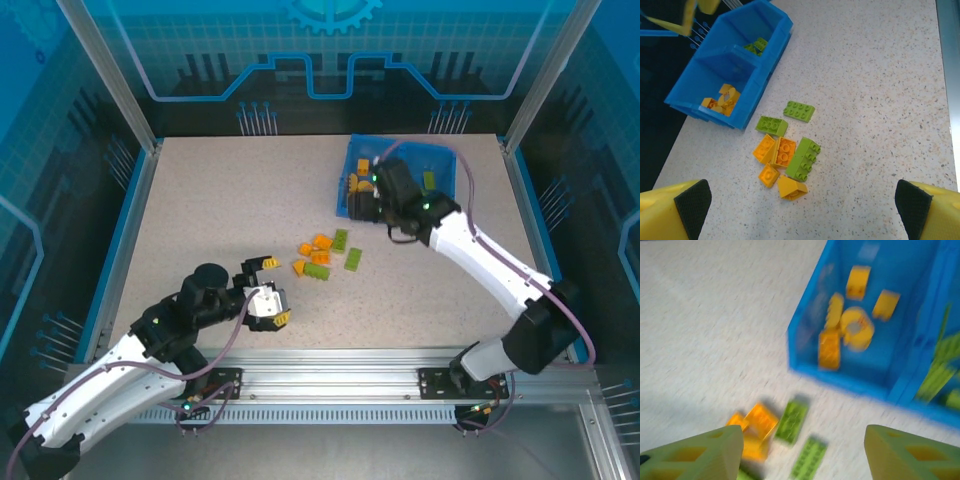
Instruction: Sort the legos into containers by color
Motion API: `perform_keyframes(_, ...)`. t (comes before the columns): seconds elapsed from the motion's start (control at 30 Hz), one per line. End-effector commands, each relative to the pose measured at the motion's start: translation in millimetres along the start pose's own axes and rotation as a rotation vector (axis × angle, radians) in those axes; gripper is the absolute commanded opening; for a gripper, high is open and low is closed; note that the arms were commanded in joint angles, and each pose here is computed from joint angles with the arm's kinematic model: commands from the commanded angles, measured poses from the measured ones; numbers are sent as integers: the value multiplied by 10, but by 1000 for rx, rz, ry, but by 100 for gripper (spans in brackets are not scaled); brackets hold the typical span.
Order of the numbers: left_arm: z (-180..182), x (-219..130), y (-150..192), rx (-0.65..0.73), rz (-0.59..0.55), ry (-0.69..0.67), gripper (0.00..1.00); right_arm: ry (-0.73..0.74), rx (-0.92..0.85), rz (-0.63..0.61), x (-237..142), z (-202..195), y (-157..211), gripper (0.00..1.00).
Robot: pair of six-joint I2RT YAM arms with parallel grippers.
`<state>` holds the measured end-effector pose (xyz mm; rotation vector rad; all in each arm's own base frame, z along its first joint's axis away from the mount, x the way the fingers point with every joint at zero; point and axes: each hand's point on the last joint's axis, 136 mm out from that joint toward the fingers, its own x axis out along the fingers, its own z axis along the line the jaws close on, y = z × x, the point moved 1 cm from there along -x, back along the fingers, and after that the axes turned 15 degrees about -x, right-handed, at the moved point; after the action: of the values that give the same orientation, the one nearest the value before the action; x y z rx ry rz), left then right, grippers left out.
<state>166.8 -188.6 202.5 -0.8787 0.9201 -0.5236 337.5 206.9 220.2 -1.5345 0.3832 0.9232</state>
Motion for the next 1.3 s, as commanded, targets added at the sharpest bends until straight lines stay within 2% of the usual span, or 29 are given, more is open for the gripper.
perform_keyframes(0.0,-48,45,-10,-9,-5,44,99,3,131,166,286,127,555,70)
perform_keyframes(0.2,-76,96,51,-15,35,71,99,66,120,371,744,272,993,71)
perform_keyframes(0.43,-72,91,90,-14,51,64,99,177,59,425,1221,177,1089,71)
perform_keyframes(0.63,-76,98,94,-13,49,66,99,215,48,476,1467,111,1271,64)
perform_keyframes(0.83,-83,108,88,-13,45,71,99,243,60,508,1465,49,1456,49)
perform_keyframes(1.1,-77,108,91,-10,46,67,99,212,99,440,1272,12,1416,31)
perform_keyframes(1.27,-72,103,80,-9,42,64,99,205,112,337,1014,-80,1136,32)
